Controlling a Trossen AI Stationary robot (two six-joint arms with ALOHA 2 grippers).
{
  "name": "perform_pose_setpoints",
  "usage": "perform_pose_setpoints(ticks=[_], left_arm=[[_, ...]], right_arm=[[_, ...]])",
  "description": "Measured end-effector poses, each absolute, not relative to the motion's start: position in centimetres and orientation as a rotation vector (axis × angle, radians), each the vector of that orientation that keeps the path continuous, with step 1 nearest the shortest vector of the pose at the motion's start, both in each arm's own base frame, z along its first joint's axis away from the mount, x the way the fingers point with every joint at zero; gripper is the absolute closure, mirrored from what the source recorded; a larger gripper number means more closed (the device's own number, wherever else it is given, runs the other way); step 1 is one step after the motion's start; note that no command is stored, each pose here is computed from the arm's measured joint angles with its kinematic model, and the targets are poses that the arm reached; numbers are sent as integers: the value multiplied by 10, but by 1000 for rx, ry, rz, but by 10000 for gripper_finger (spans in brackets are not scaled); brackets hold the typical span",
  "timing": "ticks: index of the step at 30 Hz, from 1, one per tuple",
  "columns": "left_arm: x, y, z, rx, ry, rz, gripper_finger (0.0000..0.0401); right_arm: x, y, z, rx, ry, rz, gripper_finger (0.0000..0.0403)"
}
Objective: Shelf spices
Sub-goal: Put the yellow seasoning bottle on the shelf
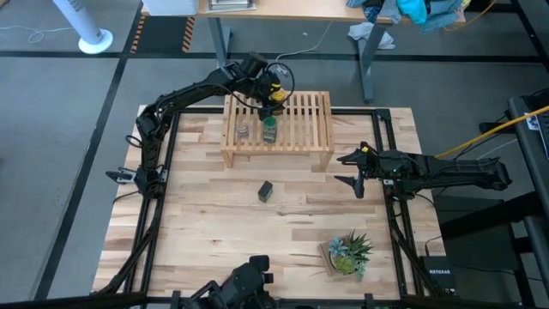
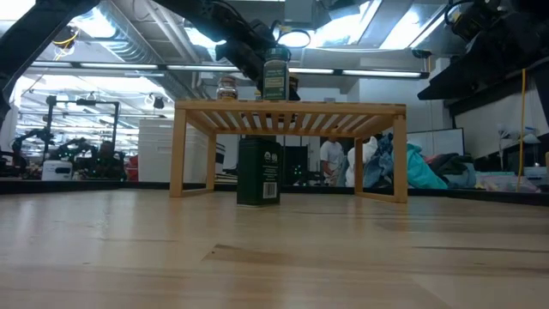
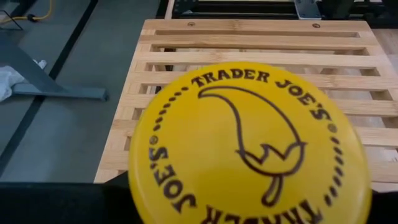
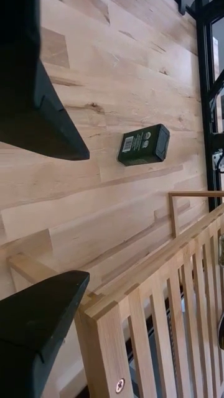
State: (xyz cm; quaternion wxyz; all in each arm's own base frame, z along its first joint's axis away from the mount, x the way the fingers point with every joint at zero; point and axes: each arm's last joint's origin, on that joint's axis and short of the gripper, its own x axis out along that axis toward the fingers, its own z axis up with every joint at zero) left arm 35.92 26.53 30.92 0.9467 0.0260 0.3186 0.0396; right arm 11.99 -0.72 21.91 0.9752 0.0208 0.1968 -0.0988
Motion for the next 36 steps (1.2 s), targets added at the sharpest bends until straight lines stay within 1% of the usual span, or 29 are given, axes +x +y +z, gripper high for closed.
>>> perform_pose_setpoints(ticks=[24,36], left_arm=[[359,266,309,60,665,116,205],[354,263,319,51,655,135,205]], right_arm=[[120,-7,218,41,407,-200,91],[119,-7,217,40,419,-200,91]])
